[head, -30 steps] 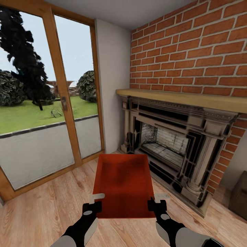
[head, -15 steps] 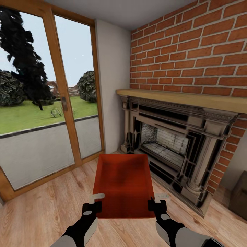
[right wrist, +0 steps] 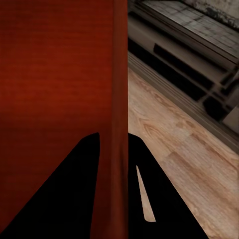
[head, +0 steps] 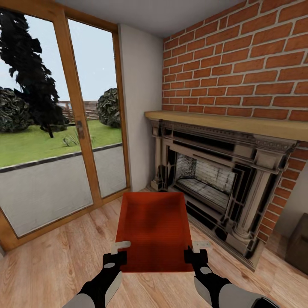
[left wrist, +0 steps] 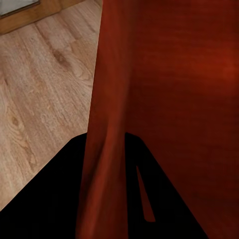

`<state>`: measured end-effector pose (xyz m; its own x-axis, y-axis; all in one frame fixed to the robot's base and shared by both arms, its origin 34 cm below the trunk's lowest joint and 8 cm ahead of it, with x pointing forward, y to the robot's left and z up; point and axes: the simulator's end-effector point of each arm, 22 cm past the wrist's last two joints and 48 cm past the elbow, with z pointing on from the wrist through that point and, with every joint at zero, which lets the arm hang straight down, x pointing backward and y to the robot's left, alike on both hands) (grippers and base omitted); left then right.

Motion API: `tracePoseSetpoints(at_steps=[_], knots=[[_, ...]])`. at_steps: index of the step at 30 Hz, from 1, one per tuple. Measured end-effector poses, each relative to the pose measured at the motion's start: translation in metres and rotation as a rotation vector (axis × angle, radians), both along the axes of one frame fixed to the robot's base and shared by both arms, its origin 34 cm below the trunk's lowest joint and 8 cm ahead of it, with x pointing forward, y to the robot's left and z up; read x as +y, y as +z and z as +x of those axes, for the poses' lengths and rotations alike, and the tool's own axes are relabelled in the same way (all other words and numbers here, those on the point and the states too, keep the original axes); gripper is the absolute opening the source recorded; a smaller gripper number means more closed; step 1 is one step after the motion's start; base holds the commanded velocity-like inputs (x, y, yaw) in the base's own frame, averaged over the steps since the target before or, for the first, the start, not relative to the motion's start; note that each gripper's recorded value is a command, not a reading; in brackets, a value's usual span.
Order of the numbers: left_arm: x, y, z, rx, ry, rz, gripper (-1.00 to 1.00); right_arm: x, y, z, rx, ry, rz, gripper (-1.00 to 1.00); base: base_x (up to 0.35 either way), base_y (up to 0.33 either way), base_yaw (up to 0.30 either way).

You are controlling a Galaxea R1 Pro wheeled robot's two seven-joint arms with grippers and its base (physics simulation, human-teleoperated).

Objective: Move the two storage containers from the living room to the garage. In the garage, place one container on the floor and stack the other container on top of it (either order is fine).

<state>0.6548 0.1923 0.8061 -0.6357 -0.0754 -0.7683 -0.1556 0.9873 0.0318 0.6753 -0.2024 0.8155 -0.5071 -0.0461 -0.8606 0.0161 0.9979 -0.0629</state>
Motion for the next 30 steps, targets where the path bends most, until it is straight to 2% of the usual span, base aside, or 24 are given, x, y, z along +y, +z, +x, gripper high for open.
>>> tracePoseSetpoints(at_steps=[7,30], knots=[[-0.0002,0.0004,0.0001,-0.001,0.000,0.000,-1.00,-0.0002,0.0004,0.0001,-0.001,0.000,-0.001,-1.00,0.000,0.000,-0.066],[-0.0005,0.0081,0.0023,-0.010,-0.008,0.005,-1.00,-0.0006,0.0068,0.0007,-0.010,-0.004,0.009,-1.00,0.000,0.000,-0.223]])
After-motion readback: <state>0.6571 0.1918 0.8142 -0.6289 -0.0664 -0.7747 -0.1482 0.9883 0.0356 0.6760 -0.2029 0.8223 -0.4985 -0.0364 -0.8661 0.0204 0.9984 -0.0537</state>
